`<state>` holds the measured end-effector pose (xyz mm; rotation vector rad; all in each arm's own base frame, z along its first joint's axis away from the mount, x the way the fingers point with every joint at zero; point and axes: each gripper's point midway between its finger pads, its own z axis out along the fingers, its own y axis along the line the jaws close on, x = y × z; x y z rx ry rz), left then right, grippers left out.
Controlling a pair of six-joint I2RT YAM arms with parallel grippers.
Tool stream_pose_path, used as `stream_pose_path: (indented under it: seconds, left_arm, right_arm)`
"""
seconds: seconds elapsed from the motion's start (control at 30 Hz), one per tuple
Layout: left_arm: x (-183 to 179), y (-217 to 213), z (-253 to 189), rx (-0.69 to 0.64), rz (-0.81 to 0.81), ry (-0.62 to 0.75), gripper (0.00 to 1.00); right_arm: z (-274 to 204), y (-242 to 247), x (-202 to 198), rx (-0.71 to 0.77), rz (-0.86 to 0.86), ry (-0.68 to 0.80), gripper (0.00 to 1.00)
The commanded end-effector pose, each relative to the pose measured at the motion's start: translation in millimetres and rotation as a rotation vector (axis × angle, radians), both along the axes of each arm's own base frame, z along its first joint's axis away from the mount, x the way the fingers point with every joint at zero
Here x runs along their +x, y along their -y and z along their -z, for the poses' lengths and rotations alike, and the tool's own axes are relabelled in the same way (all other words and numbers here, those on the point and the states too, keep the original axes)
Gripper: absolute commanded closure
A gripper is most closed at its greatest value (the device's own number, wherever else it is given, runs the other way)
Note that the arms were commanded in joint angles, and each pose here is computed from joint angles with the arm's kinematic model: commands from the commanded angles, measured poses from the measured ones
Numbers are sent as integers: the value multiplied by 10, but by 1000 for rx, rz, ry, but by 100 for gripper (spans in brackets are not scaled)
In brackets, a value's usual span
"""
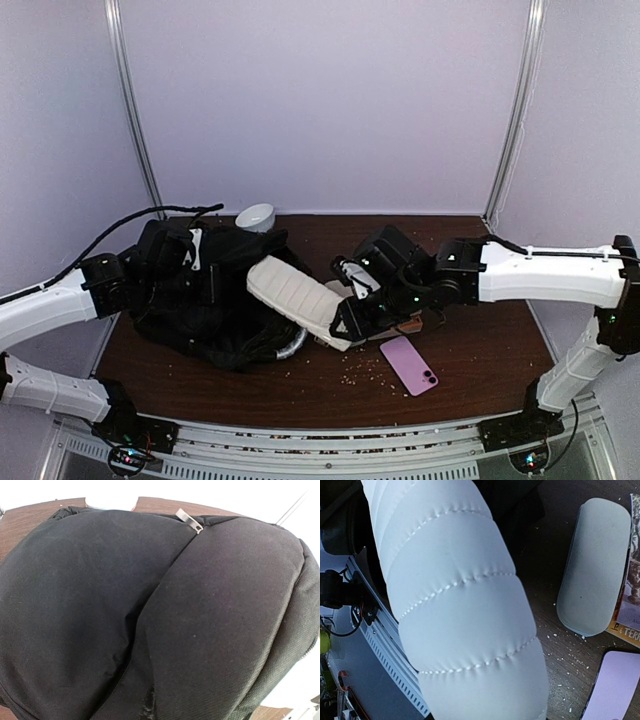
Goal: Pack the student bag
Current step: Place the stationery in the student bag.
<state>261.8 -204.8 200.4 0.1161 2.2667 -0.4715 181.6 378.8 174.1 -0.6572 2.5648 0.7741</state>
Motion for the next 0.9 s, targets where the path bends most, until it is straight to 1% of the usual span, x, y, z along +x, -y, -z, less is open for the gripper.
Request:
stream_pose_path:
  seconds: [0.0,0.13,0.33,0.47,0.67,0.73,0.8,0.87]
  left_arm:
    - [148,189,-724,-174,31,193,100]
    - [138,212,-725,-181,41,188,100]
    - [73,314,-664,-164,71,179,100]
    - [0,388,-655,-176,86,172,100]
    - [-83,495,-628,-171,114,165,100]
    - [-90,513,-582,-163,113,157,100]
    - [-90,527,-512,-151,107,145,100]
    - [-75,530,-433,-142,94,128,100]
  right_arm:
    - [14,-193,-28,1,-55,-21,69]
    - [146,-235,68,-36,-36,-17,69]
    - [194,-409,495,-61,47,9,69]
    - [247,-510,780,-67,106,29,69]
    - [352,-617,1103,-80,173,19,69]
    - [321,-649,1159,-67,190,11,68]
    - [188,-693,1177,-26,201,13,67]
    - [73,-706,1171,13,213,15,61]
